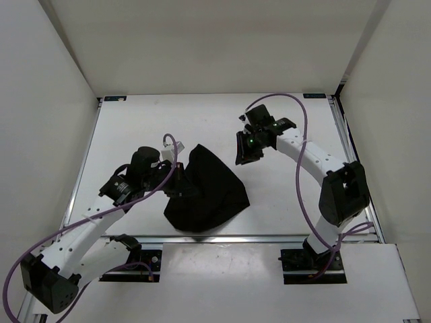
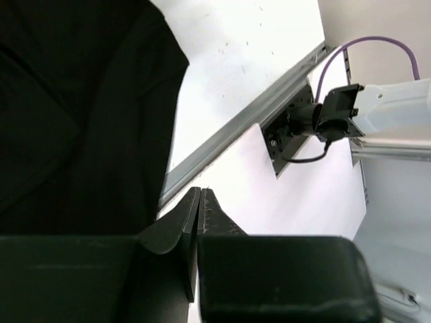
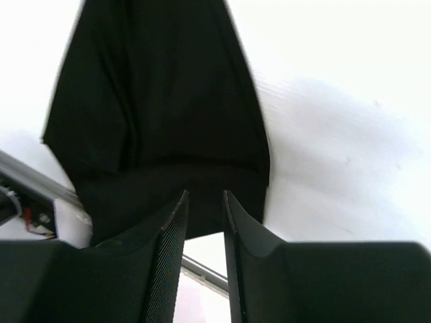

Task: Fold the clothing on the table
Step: Flatten the skirt out

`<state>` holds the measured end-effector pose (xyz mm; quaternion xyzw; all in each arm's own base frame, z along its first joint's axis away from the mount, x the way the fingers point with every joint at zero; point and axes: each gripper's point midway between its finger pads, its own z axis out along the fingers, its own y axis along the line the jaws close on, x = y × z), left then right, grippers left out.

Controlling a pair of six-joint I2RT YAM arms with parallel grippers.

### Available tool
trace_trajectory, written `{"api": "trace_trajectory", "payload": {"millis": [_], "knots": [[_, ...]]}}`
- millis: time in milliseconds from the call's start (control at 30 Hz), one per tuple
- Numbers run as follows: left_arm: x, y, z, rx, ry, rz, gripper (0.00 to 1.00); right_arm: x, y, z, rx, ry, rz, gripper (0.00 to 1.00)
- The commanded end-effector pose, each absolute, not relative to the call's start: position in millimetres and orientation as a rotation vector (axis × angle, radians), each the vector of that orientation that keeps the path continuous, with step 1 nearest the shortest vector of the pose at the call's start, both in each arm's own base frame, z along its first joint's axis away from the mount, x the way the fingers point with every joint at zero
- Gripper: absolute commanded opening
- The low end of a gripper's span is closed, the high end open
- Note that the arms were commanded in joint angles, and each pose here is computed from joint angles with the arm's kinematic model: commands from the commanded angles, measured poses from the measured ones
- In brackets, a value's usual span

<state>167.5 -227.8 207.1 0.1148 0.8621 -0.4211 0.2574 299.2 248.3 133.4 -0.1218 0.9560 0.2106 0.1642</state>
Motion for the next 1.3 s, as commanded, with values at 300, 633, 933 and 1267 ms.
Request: {"api": "trace_trajectory", "payload": {"millis": [300,633,933,1267], "knots": [[185.4,-204.8,138.1,0.236,2.506,-0.818,0.07,281.0,322.8,100.6,-0.647,2.848,0.811,0.3],[165.5,-168.4,40.5,0.213,2.788,-0.419,0.0,224.7,311.3,57.5,-0.768,3.021,0.69,0.27],[210.6,-169.6,6.6,0.172,2.833,-0.268,0.0,262.3,311.8,42.5,-0.64,3.065,0.743,0.25],[301.7,-200.2,-7.1,0.274,2.825,-0.168,0.0,356.6,289.1,24.3,-0.453,3.06,0.642,0.23]]}}
